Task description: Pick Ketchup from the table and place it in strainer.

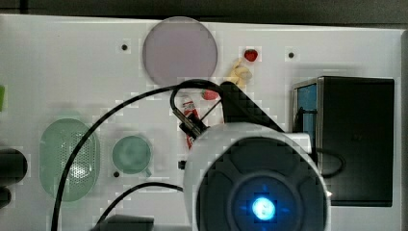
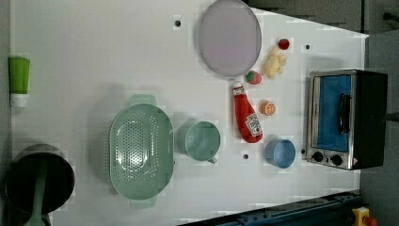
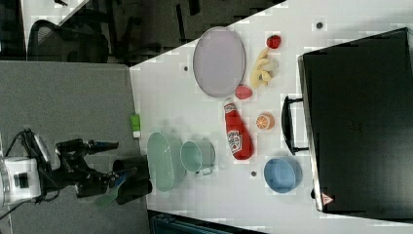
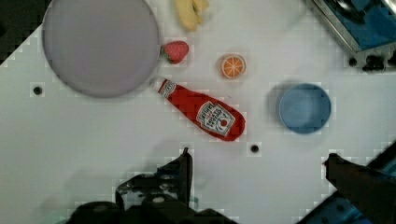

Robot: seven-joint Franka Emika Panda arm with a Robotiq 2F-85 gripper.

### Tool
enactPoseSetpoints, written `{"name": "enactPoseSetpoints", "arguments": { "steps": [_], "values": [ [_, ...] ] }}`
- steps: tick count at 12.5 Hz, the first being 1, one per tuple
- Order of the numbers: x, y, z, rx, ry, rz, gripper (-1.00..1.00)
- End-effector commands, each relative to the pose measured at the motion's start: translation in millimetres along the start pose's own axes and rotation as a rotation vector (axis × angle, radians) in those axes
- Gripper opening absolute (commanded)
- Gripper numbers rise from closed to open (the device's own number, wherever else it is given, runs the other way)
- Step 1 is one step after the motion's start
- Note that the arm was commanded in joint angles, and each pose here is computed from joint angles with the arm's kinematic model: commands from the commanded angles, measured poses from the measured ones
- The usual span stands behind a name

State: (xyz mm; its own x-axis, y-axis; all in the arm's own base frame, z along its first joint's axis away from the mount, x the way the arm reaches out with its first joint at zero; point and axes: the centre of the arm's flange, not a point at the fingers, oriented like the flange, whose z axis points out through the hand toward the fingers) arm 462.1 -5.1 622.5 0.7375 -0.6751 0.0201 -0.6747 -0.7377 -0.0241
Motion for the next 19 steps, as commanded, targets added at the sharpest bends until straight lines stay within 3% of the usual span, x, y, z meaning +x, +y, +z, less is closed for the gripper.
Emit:
{"name": "enactPoseSetpoints", "arguments": {
  "steps": [1,6,11,14,19],
  "values": [
    [8.8,-21.1,75.0,-0.053,-0.095,-0.124,1.0],
    [0.5,-42.6,148.2,-0.061,-0.135,-0.471,1.0],
    [-3.1,-38.5,212.6,-0.023,-0.112,-0.836,1.0],
    [-10.9,-28.9,257.6,-0.013,-0.093,-0.903,1.0],
    [-19.3,-19.2,341.1,-0.01,-0.137,-0.897,1.0]
  ]
}}
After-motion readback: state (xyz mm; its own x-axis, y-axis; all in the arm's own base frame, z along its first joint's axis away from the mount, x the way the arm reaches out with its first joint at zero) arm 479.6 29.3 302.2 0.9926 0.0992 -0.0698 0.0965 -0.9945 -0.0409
